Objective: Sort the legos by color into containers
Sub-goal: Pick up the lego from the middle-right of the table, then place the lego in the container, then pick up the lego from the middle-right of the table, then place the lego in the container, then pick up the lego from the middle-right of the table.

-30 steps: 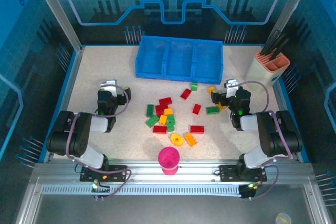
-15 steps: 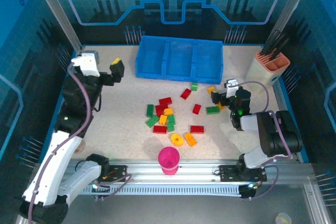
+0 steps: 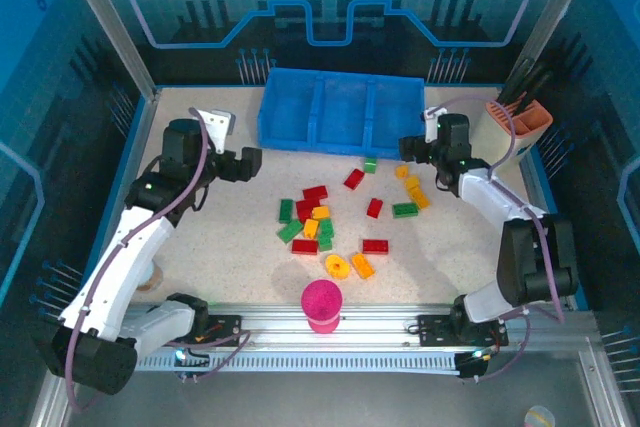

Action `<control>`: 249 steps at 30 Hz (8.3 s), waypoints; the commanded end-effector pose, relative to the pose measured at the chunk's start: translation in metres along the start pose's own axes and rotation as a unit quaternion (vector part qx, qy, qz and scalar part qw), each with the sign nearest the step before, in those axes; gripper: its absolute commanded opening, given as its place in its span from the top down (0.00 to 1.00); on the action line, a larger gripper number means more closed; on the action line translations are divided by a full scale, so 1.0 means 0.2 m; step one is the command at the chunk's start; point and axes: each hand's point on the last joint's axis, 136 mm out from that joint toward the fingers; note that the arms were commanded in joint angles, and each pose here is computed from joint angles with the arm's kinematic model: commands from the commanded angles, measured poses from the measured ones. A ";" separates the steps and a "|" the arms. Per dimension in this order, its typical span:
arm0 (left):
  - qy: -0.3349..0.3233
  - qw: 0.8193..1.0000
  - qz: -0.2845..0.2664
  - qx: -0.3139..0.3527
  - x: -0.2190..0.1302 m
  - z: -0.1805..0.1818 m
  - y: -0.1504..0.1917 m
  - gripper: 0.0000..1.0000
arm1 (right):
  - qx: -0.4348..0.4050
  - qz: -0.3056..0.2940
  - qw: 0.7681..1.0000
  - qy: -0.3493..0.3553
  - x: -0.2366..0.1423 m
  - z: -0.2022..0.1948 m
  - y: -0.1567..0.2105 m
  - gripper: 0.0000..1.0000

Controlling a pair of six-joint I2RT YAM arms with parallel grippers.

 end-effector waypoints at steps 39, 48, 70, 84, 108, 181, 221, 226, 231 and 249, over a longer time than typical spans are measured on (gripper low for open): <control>0.011 0.999 0.028 0.016 0.11 -0.02 0.03 0.01 | -0.030 0.333 0.942 -0.016 0.24 0.14 0.70 0.59; 0.002 1.000 0.020 0.023 0.11 0.00 0.04 0.01 | -0.035 0.319 0.947 -0.028 0.17 0.15 0.57 0.73; 0.010 0.999 0.033 0.025 0.16 -0.01 0.06 0.01 | -0.081 0.103 0.991 -0.023 0.33 0.21 -0.24 0.76; 0.019 0.999 0.042 0.020 0.19 -0.03 0.08 0.01 | -0.093 0.142 0.985 -0.018 0.66 0.23 -0.16 0.70; 0.027 0.999 0.041 0.018 0.18 -0.04 0.07 0.01 | -0.021 0.160 0.987 -0.013 0.13 0.21 0.03 0.35; 0.026 0.996 0.081 0.022 0.29 -0.04 0.16 0.01 | -0.066 0.110 0.992 0.000 0.55 0.21 -0.24 0.74; 0.057 0.996 0.067 0.020 0.22 -0.10 0.14 0.01 | -0.045 0.181 0.982 0.002 0.07 0.19 0.01 0.48; 0.064 0.996 0.064 0.018 0.21 -0.11 0.13 0.01 | -0.002 0.226 0.974 -0.001 -0.08 0.15 0.24 0.46; 0.070 0.995 0.063 0.015 0.20 -0.12 0.14 0.01 | 0.016 0.266 0.964 -0.019 -0.08 0.15 0.40 0.39; 0.068 0.995 0.073 0.015 0.21 -0.11 0.20 0.01 | 0.006 0.372 0.928 -0.007 0.01 0.12 0.75 0.33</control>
Point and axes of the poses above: each hand's point on the last joint's axis, 136 mm out from that joint toward the fingers, its own x axis out along the fingers, its own z axis along the line the jaws close on, y = z × x, and after that the axes turned 4 degrees about -x, right-handed
